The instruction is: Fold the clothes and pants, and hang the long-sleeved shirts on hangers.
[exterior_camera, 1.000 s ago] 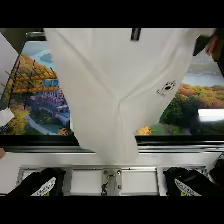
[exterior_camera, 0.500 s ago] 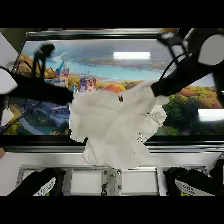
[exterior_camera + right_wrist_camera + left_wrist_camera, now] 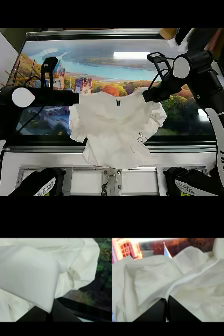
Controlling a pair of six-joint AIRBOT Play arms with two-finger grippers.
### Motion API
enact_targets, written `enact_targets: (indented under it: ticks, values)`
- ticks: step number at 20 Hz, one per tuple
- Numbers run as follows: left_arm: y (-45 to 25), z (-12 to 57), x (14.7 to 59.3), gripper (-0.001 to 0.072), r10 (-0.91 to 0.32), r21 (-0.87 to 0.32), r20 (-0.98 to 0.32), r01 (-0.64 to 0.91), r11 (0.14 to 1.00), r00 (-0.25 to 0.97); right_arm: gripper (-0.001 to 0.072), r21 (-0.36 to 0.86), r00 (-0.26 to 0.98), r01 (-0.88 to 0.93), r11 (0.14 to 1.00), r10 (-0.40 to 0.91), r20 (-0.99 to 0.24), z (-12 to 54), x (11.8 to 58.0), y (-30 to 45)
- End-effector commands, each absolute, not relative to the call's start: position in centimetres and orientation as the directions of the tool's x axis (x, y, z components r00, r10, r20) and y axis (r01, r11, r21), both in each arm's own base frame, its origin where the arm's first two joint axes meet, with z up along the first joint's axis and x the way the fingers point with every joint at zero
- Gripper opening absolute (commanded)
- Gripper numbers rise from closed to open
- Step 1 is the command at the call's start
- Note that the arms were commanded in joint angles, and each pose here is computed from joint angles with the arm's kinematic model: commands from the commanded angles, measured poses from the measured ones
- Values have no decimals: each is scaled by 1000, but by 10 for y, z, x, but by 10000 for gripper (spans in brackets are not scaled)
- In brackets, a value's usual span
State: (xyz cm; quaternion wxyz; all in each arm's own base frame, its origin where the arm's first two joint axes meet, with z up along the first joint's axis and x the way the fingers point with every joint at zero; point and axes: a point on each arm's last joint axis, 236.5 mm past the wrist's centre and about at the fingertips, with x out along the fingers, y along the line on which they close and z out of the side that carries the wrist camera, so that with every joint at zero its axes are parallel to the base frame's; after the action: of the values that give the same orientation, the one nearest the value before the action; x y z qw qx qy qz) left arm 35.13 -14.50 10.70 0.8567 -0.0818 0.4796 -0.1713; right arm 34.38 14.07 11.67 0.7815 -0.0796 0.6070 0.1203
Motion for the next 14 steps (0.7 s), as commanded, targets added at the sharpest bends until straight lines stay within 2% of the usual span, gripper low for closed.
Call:
enact_targets:
  ticks: [1, 4, 11, 12, 13, 14]
  values:
    - [-142, 92, 379, 11, -356, -316, -807, 164, 934, 471, 13, 48, 300, -201, 978, 108, -948, 117, 363, 145]
    - [-140, 62, 360, 12, -343, -311, -856, 145, 939, 386, 13, 40, 234, -173, 984, 81, -969, 109, 348, 139]
    - [-132, 50, 337, 13, -341, -314, -835, 133, 940, 432, 14, 41, 212, -167, 985, 77, -974, 104, 344, 139]
    - [-135, 55, 335, 143, -356, -327, -826, 143, 934, 438, 14, 48, 209, -169, 985, 83, -974, 104, 343, 140]
    - [-141, 62, 334, 470, -386, -358, -807, 151, 922, 446, 14, 55, 206, -170, 984, 90, -974, 104, 342, 142]
    - [-148, 69, 332, 575, -417, -391, -790, 153, 907, 450, 14, 64, 202, -172, 983, 99, -974, 104, 341, 144]
